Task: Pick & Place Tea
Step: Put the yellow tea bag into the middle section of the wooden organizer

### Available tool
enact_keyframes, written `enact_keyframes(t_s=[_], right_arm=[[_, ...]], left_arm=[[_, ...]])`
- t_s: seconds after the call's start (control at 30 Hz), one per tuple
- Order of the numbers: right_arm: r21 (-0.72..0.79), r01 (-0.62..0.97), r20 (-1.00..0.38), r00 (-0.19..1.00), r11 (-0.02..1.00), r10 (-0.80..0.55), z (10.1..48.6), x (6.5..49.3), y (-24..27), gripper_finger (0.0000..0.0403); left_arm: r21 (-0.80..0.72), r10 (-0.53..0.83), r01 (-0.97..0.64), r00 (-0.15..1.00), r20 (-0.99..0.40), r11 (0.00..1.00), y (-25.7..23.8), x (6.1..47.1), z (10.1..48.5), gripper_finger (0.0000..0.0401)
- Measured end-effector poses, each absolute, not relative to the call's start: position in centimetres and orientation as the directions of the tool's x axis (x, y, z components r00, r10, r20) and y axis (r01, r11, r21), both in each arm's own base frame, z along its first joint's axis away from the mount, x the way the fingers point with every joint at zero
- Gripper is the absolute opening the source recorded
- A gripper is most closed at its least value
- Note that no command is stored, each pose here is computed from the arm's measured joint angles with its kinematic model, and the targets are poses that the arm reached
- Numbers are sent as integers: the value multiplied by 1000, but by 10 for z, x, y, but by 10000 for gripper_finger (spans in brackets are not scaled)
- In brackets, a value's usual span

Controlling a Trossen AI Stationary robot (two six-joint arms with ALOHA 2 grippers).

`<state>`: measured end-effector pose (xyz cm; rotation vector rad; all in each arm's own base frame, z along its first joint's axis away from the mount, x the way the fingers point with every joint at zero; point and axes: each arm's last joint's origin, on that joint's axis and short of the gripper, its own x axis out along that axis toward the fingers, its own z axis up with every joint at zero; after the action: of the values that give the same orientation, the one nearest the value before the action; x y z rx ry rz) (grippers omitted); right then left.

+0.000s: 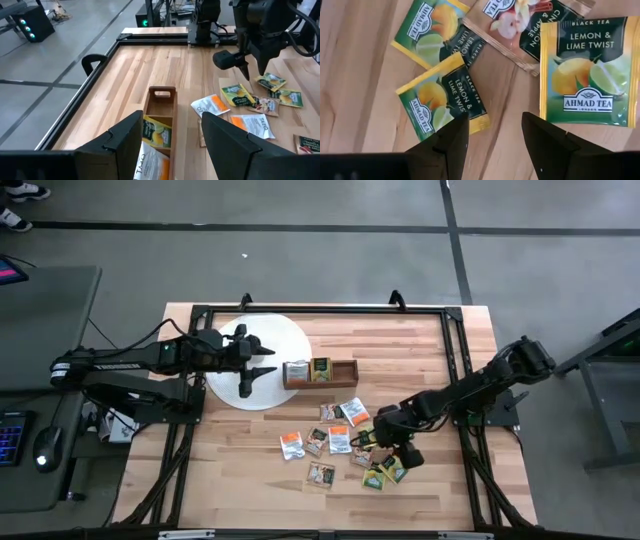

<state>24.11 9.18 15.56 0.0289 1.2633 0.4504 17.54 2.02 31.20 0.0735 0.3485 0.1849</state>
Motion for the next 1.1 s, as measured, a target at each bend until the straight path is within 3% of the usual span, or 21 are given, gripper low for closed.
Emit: enact_keyframes(t_s=[0.37,1.1], right_arm=[[282,-314,-894,257,907,367,157,244,95,179],[344,-308,-897,171,887,407,139,248,98,179]], left_arm=[[98,177,-153,925,-336,983,20,175,312,202],[90,151,-128,924,-352,988,19,175,310,202]])
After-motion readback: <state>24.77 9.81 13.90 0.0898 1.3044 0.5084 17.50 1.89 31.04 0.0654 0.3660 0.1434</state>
